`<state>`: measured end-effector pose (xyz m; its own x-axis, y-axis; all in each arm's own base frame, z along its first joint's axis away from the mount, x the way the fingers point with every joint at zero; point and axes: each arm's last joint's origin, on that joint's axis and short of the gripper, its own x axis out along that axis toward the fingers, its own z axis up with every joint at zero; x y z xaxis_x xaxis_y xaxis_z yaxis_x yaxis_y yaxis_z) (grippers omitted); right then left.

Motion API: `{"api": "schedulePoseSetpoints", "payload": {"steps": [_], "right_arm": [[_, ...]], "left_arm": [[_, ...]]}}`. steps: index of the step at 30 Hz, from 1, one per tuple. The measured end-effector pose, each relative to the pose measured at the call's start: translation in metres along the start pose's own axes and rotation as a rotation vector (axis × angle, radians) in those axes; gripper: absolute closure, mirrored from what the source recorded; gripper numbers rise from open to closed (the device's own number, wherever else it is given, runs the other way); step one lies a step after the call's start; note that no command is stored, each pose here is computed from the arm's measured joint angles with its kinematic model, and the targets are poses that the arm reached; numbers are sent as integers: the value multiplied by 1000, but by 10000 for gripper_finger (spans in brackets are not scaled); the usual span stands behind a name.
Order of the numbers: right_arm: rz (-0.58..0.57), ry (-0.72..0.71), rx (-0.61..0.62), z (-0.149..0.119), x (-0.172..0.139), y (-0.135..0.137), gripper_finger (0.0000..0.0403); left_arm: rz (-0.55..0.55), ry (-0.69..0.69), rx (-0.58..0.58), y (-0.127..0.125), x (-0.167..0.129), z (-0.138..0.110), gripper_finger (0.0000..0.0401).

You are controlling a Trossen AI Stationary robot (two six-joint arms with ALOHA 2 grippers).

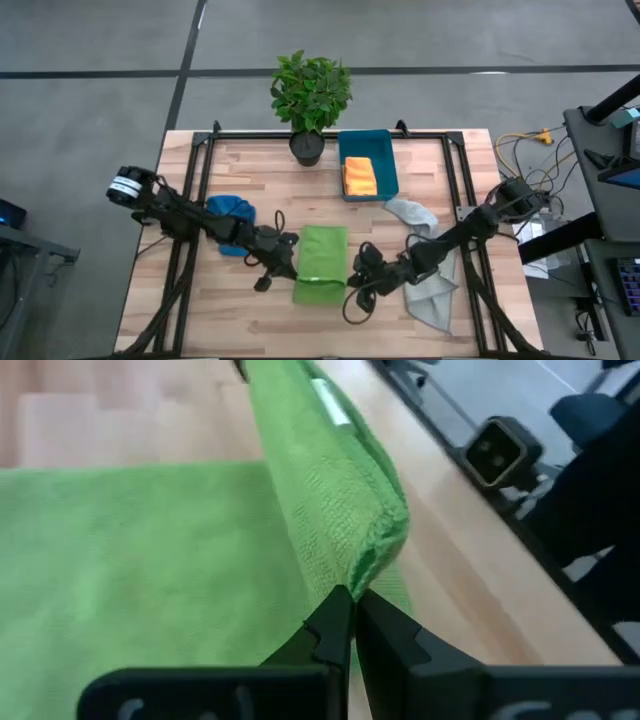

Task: Fold microfiber towels
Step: Fold the green microfiber towel

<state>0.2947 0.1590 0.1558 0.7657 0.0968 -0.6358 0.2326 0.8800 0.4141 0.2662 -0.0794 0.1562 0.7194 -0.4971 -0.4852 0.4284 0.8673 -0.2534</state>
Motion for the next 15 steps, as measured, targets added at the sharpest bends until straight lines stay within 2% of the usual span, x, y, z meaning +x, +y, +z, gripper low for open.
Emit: {"api": "schedulePoseSetpoints", "payload": {"steps": [15], "right_arm": [[-83,33,61,14,11,-51,395]], "left_arm": [[183,-35,-76,53,-22,-3,401]]}}
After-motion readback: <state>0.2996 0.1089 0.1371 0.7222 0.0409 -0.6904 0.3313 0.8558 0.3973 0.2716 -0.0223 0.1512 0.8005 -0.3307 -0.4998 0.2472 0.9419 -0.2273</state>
